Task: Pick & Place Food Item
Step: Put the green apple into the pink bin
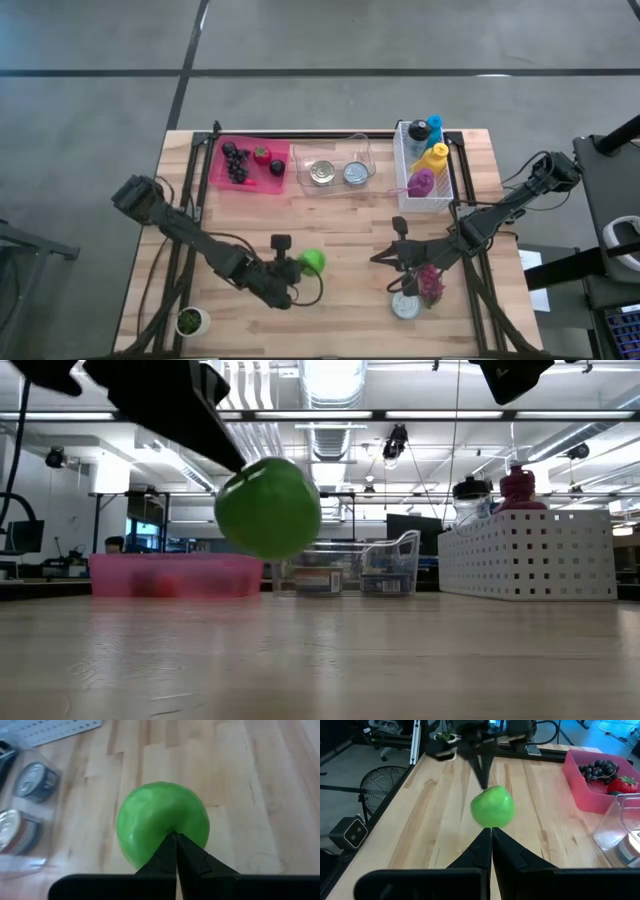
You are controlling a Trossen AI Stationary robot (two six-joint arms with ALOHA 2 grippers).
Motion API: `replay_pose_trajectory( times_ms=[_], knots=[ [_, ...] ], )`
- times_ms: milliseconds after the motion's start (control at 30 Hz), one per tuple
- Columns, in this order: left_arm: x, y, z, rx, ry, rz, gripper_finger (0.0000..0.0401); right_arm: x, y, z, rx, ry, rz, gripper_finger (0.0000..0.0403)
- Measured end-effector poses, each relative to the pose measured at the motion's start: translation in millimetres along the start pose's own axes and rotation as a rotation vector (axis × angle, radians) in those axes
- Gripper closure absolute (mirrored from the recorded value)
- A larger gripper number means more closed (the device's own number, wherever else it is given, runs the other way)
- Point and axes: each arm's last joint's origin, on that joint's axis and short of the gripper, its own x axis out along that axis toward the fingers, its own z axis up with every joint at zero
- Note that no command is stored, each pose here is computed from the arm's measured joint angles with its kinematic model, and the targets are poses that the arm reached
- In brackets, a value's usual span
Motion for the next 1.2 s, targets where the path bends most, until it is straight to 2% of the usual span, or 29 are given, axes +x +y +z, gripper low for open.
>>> replay_pose_trajectory(
  times_ms=[233,433,600,767,967,1100,1200],
  knots=[
    [-20,42,5,-0.056,0.041,0.046,0.0401,0,0,0,0.000,0.000,0.000,0.0394],
    [-37,87,12,-0.175,0.027,0.019,0.0401,0,0,0,0.000,0.000,0.000,0.0394],
    [-47,132,7,-0.287,0.061,0.027,0.0401,0,0,0,0.000,0.000,0.000,0.0394],
    [-53,178,-2,-0.426,0.098,-0.009,0.0401,0,0,0,-0.013,0.001,0.000,0.0394],
    [-51,233,-25,-0.571,0.179,-0.029,0.0401,0,0,0,-0.073,-0.002,0.000,0.0394],
    [-50,266,-40,-0.655,0.191,0.022,0.0401,0,0,0,-0.073,-0.002,0.000,0.0394],
    [-51,280,-48,-0.682,0.191,0.033,0.0401,0,0,0,-0.073,-0.001,0.000,0.0394]
  ],
)
